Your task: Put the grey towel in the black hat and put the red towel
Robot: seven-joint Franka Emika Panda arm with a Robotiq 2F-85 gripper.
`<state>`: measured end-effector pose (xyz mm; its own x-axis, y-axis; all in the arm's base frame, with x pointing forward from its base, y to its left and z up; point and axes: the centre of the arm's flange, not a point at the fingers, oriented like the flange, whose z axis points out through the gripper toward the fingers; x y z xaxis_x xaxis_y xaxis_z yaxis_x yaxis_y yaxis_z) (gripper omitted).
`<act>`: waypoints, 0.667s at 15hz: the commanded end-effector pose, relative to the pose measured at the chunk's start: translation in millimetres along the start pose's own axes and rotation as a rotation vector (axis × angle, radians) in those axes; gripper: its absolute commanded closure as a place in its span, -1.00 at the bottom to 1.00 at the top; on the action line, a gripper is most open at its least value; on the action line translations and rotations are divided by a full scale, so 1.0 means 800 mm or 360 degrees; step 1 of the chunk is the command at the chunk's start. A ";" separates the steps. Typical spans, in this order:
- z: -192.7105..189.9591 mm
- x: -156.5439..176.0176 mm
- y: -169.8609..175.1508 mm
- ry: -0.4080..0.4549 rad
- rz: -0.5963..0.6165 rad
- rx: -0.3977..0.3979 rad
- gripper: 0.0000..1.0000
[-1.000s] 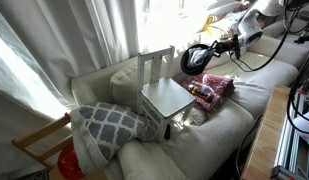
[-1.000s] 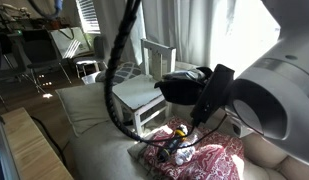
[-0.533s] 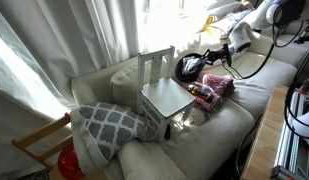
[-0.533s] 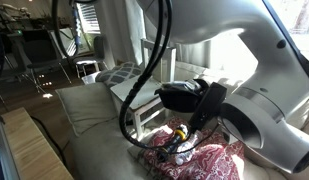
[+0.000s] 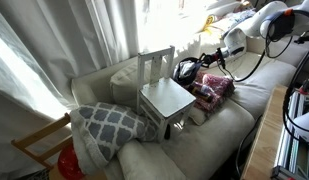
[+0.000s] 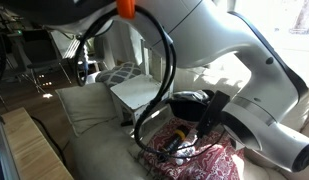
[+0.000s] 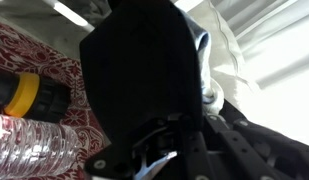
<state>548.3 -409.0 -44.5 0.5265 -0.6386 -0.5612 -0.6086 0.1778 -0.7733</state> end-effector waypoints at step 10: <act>0.014 0.085 0.032 0.0203 0.0031 -0.0132 0.38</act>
<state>556.0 -410.4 -69.8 0.4671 -0.7059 -0.5324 -0.6472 0.1372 -0.7498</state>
